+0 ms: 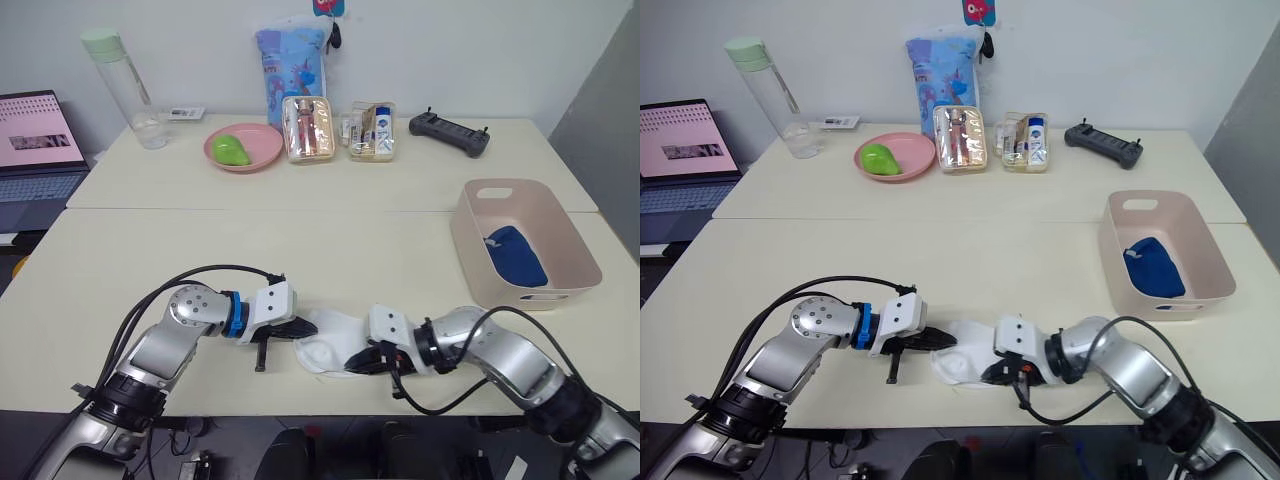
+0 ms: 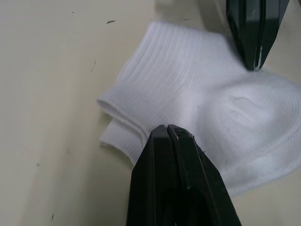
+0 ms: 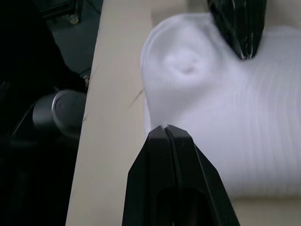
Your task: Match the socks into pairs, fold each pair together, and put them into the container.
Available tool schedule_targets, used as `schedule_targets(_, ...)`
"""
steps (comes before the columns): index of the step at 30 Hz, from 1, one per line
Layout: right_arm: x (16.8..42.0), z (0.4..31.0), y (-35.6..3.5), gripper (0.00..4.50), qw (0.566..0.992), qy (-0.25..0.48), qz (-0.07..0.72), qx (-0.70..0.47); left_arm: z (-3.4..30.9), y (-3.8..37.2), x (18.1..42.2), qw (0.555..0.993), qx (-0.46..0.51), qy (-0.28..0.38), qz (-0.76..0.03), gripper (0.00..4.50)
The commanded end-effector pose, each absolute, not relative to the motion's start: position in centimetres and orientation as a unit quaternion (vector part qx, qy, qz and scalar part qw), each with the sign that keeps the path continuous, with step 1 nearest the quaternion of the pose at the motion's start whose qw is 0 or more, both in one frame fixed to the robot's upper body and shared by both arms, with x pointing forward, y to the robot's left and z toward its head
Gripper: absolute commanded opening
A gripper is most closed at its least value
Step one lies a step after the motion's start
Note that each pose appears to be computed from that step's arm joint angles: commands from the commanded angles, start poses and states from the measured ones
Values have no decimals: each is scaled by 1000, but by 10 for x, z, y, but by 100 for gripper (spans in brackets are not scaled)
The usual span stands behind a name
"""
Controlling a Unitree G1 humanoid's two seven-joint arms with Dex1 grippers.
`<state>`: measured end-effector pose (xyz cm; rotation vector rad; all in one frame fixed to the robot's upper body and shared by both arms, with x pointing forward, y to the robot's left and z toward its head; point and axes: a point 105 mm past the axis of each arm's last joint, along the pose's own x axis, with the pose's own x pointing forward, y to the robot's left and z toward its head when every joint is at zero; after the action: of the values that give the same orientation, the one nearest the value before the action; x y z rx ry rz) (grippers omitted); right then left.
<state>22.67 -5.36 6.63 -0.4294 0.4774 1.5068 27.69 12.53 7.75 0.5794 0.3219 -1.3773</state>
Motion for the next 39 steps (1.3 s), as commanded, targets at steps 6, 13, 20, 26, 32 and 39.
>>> schedule_targets(6, 220, 117, -63, 3, 717, 123, 653, -209, 113, 123, 275, 717, 282, 81, -632, 0)
schedule_targets(13, 238, 122, -83, 3, 784, 128, 567, -217, 108, 112, 278, 713, 279, 80, -639, 0)
schedule_targets(20, 254, 111, -94, 61, 821, 210, 514, -135, 81, 120, 274, 697, 298, 115, -642, 0)
schedule_targets(26, 247, 105, -97, 277, 811, 291, 505, -50, 79, 131, 270, 701, 299, 125, -636, 0)
schedule_targets(32, 234, 90, -80, 447, 790, 369, 488, 44, 77, 144, 266, 708, 303, 140, -622, 0)
schedule_targets(39, 243, 78, -45, 447, 777, 402, 463, 147, 79, 145, 265, 708, 303, 140, -623, 0)
